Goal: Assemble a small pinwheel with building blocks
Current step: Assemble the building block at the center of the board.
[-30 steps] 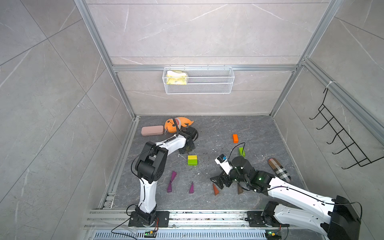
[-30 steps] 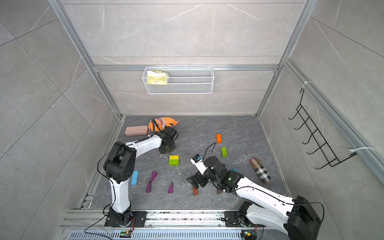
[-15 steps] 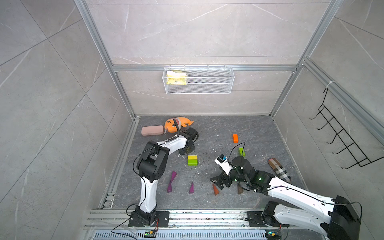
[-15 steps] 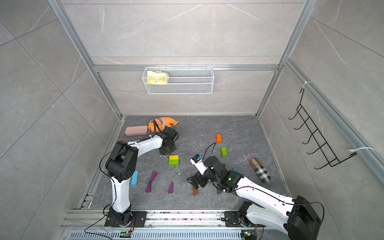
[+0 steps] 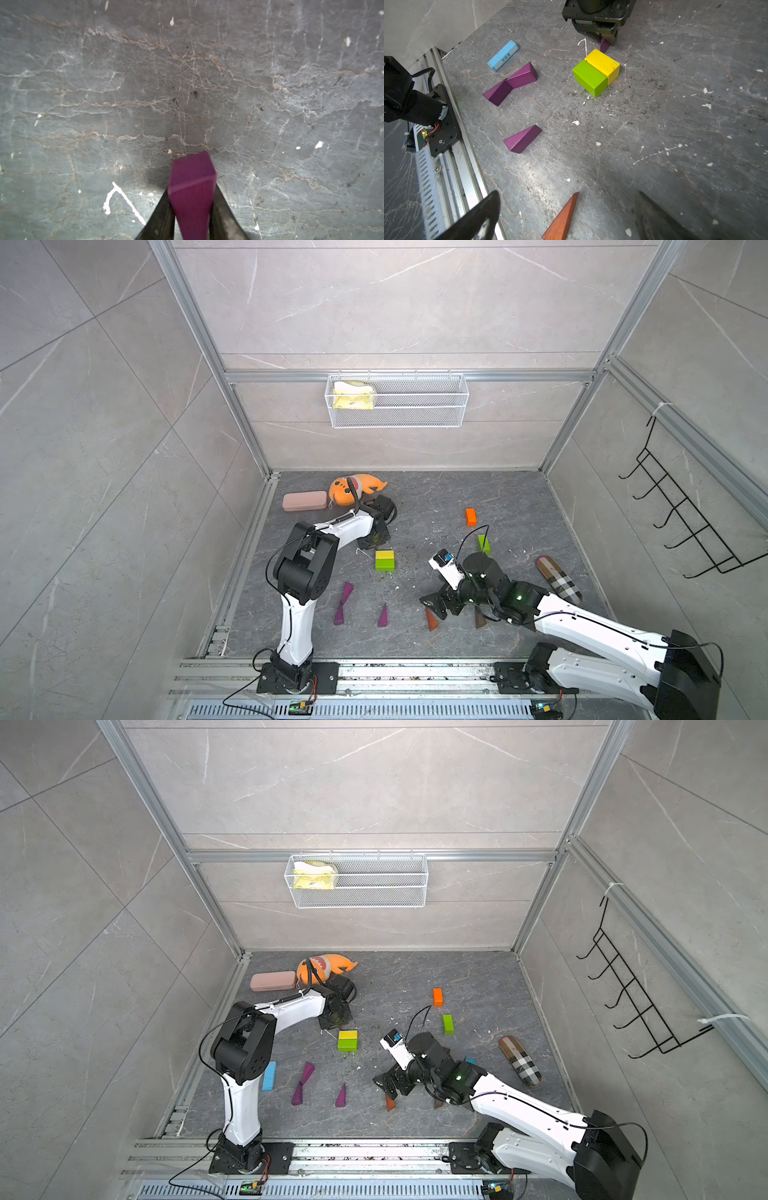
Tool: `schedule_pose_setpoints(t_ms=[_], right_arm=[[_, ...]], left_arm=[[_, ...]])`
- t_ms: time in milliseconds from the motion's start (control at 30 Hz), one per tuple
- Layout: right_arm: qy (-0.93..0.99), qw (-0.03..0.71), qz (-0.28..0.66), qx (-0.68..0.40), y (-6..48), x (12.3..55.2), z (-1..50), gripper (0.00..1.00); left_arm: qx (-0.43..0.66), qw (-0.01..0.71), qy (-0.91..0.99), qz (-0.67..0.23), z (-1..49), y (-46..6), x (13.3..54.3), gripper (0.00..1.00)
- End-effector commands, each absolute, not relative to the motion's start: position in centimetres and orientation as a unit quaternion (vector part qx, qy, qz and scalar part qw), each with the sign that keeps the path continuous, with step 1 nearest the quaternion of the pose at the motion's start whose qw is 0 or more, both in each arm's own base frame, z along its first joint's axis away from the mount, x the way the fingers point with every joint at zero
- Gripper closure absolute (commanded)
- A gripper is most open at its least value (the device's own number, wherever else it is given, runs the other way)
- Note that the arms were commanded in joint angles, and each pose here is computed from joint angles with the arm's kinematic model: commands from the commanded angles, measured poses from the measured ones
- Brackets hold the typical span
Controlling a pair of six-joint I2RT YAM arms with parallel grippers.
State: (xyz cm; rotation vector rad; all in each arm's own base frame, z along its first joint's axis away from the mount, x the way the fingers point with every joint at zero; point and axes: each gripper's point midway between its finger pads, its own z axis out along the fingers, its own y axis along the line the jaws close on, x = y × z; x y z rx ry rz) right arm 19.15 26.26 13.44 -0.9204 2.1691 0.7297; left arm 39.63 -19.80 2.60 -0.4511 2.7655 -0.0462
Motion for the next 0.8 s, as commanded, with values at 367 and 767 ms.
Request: schedule_pose_setpoints(t_ms=[367, 767], right_arm=[[0.828, 0.330, 0.283, -0.354, 26.5, 19.3, 14.0, 0.00], [0.828, 0.334, 0.283, -0.350, 26.2, 19.3, 14.3, 0.00]], left_arm=[[-0.152, 0.164, 0.974, -0.025, 3.7, -20.0, 39.0, 0.67], [-0.131, 0.197, 0.970, -0.057, 7.9, -19.8, 38.1, 0.64]])
